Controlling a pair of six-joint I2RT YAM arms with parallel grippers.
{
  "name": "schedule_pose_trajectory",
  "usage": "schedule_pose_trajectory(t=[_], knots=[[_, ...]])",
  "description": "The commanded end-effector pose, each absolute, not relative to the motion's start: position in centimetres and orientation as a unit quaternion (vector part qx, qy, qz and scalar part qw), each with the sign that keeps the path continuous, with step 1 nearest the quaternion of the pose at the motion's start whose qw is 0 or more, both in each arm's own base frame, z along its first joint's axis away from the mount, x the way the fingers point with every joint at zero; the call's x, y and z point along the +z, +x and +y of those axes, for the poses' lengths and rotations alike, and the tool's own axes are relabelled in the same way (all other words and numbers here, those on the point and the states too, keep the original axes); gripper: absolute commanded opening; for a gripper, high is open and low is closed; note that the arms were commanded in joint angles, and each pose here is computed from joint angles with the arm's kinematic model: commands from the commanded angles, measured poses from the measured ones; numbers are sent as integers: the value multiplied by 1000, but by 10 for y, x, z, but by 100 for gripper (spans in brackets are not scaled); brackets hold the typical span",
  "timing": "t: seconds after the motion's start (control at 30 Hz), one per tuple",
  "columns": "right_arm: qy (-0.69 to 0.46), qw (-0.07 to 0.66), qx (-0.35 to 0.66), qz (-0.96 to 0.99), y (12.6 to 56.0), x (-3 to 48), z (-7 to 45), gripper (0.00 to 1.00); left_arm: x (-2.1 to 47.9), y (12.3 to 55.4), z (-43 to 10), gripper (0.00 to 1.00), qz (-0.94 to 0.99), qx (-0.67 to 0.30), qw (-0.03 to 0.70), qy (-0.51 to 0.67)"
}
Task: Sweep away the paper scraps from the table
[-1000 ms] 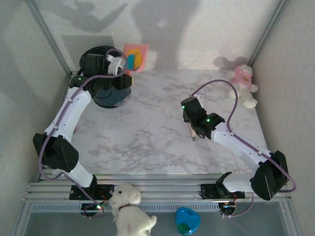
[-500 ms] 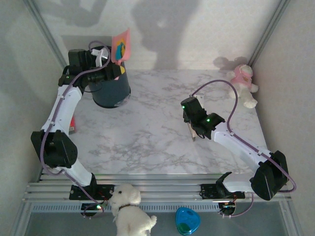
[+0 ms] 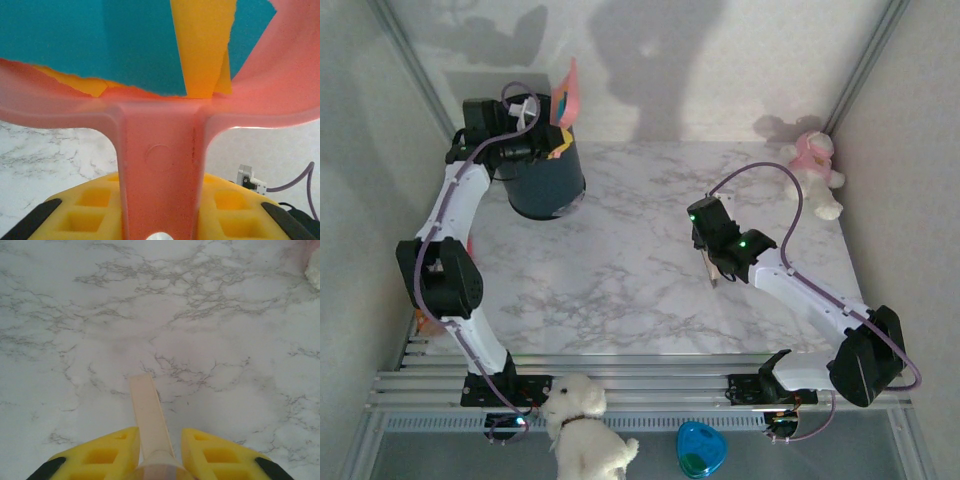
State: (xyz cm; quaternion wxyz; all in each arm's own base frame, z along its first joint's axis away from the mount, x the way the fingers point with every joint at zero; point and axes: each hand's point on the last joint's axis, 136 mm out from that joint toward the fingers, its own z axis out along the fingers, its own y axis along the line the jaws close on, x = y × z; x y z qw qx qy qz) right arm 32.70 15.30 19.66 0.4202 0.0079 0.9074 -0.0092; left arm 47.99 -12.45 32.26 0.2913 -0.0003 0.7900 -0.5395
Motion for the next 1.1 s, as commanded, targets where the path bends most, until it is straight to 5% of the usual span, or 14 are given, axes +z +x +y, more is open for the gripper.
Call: schedule_pose_trajectory(t=[0.0, 1.07], knots=[[18, 418, -8, 908, 329, 196, 152, 0, 342, 484, -123, 0, 773, -561, 295, 12], [17, 409, -14, 912, 331, 189, 153, 0, 376, 510, -101, 0, 670, -662, 292, -167]])
